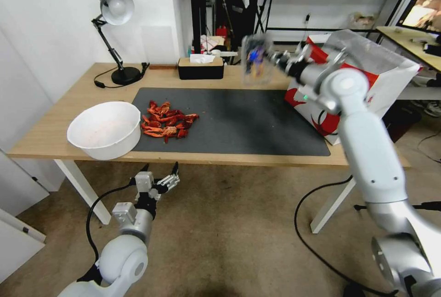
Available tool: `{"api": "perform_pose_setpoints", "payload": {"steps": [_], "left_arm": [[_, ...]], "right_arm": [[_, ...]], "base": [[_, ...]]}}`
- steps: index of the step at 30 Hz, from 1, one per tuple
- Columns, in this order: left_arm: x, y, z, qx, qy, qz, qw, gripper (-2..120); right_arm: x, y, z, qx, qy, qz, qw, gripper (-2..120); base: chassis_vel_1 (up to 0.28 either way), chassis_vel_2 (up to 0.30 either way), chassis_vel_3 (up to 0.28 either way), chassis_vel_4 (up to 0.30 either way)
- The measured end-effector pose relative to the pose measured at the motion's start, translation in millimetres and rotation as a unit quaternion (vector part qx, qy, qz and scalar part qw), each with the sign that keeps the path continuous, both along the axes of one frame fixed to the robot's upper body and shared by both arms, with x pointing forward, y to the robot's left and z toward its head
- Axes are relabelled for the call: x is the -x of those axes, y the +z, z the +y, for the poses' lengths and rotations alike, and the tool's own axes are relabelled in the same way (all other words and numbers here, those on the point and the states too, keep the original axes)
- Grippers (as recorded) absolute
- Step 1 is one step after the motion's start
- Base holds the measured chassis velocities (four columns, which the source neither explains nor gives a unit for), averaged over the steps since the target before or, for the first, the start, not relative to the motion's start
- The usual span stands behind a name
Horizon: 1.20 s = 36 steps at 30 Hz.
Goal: Close the takeout container lid, then place the container into the takeout bag.
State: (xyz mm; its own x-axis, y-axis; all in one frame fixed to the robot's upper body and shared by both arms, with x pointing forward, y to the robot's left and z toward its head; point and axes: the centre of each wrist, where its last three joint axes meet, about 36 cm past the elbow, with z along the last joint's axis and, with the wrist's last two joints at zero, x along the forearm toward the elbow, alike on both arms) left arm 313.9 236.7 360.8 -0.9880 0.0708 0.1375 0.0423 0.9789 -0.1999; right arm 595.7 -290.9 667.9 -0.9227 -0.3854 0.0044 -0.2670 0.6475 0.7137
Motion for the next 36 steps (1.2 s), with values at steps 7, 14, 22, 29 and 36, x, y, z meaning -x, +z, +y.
{"api": "perform_pose_setpoints", "payload": {"steps": [7,14,22,29,36], "left_arm": [[8.9,-8.1,1.7,0.009,0.016,0.008,0.9998,100],[9.6,-9.0,-0.6,0.012,0.017,0.009,0.9997,100],[3.0,-7.3,-11.9,0.020,0.000,0.004,0.9998,100],[-0.9,-8.1,-13.2,0.025,-0.003,0.011,0.9996,100],[-1.7,-7.7,-14.8,0.029,-0.002,0.011,0.9995,100]], "right_arm": [[26.6,50.3,-52.5,0.033,-0.084,-0.082,0.993,0],[40.5,52.8,-84.1,0.085,-0.140,-0.094,0.982,0],[70.8,30.6,-153.2,0.157,-0.227,-0.073,0.958,0],[75.4,11.4,-169.0,0.163,-0.232,-0.052,0.957,0],[69.5,-5.1,-167.9,0.151,-0.222,-0.036,0.963,22]], "base": [[0.000,0.000,0.000,0.000],[0.000,0.000,0.000,0.000],[0.000,0.000,0.000,0.000],[0.000,0.000,0.000,0.000],[0.000,0.000,0.000,0.000]]}}
